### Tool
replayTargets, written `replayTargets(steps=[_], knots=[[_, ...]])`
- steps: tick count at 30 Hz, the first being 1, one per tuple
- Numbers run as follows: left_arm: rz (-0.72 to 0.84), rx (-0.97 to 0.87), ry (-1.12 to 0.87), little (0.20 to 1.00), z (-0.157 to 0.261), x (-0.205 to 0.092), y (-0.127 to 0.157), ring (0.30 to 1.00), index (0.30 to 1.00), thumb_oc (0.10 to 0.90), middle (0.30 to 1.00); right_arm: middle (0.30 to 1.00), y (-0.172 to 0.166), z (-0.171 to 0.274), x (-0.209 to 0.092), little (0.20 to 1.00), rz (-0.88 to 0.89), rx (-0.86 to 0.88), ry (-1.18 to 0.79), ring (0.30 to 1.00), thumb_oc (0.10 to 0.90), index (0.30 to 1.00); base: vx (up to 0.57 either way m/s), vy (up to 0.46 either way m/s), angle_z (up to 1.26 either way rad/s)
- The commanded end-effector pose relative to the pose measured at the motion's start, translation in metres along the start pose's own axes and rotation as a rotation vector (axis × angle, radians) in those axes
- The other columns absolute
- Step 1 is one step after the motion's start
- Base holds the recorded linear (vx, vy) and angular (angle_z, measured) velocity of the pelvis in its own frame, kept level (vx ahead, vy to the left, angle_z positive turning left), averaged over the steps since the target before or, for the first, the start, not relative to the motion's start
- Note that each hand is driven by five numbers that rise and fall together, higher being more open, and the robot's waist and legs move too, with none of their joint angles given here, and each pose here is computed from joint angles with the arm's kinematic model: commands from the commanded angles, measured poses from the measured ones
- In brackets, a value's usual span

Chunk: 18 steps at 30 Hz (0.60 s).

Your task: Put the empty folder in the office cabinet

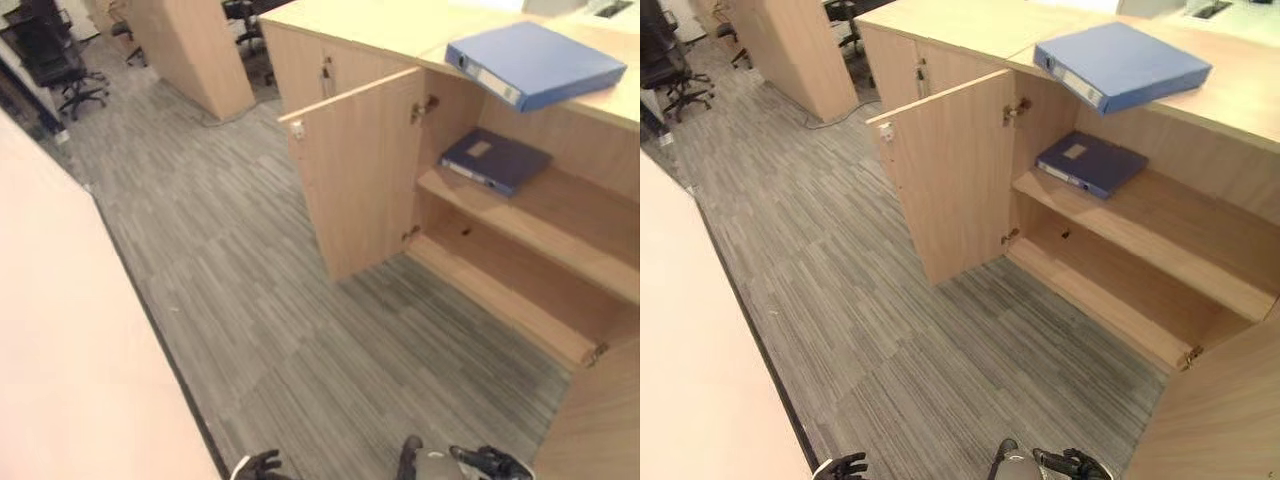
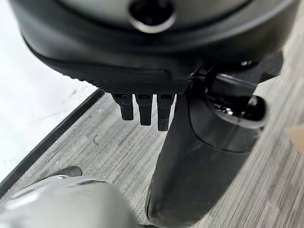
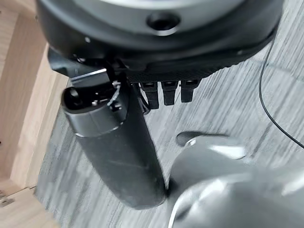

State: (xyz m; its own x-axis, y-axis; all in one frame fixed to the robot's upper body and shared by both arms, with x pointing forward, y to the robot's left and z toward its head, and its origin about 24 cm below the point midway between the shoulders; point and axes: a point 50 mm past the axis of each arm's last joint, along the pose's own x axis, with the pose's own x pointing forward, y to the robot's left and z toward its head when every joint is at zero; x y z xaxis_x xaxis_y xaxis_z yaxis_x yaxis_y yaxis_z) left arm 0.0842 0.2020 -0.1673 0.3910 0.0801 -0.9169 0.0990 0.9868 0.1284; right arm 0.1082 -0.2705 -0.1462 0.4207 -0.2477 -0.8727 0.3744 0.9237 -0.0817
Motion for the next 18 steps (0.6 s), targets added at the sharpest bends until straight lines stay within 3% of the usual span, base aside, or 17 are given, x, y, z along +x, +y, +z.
replayTargets(steps=[1, 10, 18], knots=[[0.027, 0.082, -0.143, 0.900, 0.041, 0.004, 0.014, 0.900, 0.900, 0.800, 0.900, 0.900, 0.016, 0.016, 0.003, 0.900, 0.046, -0.012, -0.060, 0.900, 0.800, 0.900, 0.27, -0.247, -0.39], [-0.012, 0.110, -0.202, 0.900, 0.058, 0.005, 0.000, 0.900, 0.900, 0.800, 0.900, 0.900, 0.012, 0.021, 0.003, 0.900, 0.048, -0.066, -0.065, 0.900, 0.800, 0.900, 0.31, -0.083, -0.58], [0.051, 0.058, -0.122, 0.900, 0.037, 0.004, 0.015, 0.900, 0.900, 0.800, 0.900, 0.900, 0.022, 0.010, 0.002, 0.900, 0.072, -0.158, -0.051, 0.900, 0.800, 0.900, 0.49, 0.017, -0.84]])
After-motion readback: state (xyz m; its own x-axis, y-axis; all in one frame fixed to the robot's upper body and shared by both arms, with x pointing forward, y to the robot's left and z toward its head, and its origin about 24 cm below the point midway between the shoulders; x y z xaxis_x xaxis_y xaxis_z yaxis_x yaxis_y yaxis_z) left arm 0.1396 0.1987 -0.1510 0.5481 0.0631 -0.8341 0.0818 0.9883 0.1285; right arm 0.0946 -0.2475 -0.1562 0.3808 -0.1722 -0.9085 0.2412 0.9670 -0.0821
